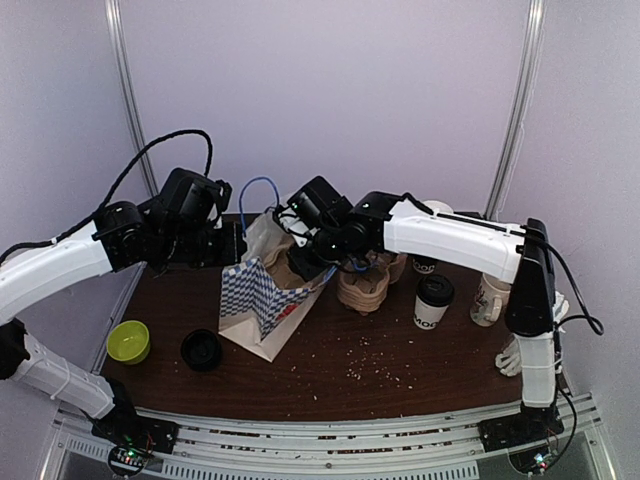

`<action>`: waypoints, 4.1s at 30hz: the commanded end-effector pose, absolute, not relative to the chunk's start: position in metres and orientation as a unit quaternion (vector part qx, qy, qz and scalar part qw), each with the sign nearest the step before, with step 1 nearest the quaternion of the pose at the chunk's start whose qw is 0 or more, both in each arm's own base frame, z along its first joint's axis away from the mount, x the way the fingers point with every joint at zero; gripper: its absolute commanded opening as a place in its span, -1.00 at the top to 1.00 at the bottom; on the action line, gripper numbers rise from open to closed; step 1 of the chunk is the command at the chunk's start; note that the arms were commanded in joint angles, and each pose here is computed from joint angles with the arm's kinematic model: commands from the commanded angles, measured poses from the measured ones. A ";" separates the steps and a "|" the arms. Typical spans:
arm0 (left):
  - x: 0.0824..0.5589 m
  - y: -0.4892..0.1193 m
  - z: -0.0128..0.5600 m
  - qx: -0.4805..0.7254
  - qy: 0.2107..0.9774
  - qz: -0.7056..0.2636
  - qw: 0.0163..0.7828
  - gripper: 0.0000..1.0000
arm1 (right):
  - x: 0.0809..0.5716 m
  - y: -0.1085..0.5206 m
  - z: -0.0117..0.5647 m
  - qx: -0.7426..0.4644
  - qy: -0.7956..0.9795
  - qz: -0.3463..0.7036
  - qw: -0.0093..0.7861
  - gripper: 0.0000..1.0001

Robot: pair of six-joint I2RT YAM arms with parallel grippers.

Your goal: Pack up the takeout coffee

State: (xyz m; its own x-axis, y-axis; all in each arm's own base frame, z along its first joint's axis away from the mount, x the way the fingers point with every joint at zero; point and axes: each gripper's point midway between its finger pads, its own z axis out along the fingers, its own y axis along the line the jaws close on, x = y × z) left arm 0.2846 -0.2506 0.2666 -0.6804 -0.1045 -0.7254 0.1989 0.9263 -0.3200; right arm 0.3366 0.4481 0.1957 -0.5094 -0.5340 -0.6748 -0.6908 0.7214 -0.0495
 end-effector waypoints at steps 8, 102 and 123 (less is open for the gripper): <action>0.284 -0.262 0.296 0.024 0.875 -0.250 0.415 1.00 | 0.344 0.423 0.199 -0.340 0.887 0.057 0.307 0.33; 0.281 -0.271 0.321 0.150 0.831 -0.238 0.480 1.00 | 0.342 0.349 0.380 -0.244 0.825 0.160 0.484 -0.91; 0.265 -0.276 0.328 0.263 0.800 -0.221 0.492 1.00 | 0.347 0.366 0.332 -0.303 0.840 0.102 0.439 -0.25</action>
State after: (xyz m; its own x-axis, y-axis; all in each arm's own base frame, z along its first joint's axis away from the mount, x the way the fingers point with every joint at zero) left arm 0.2645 -0.2747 0.3061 -0.4460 0.2309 -0.8648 0.6122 0.7835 -0.1065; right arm 0.3492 0.3754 0.3418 -0.4145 -0.3866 -0.8239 -0.6233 0.7802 -0.0526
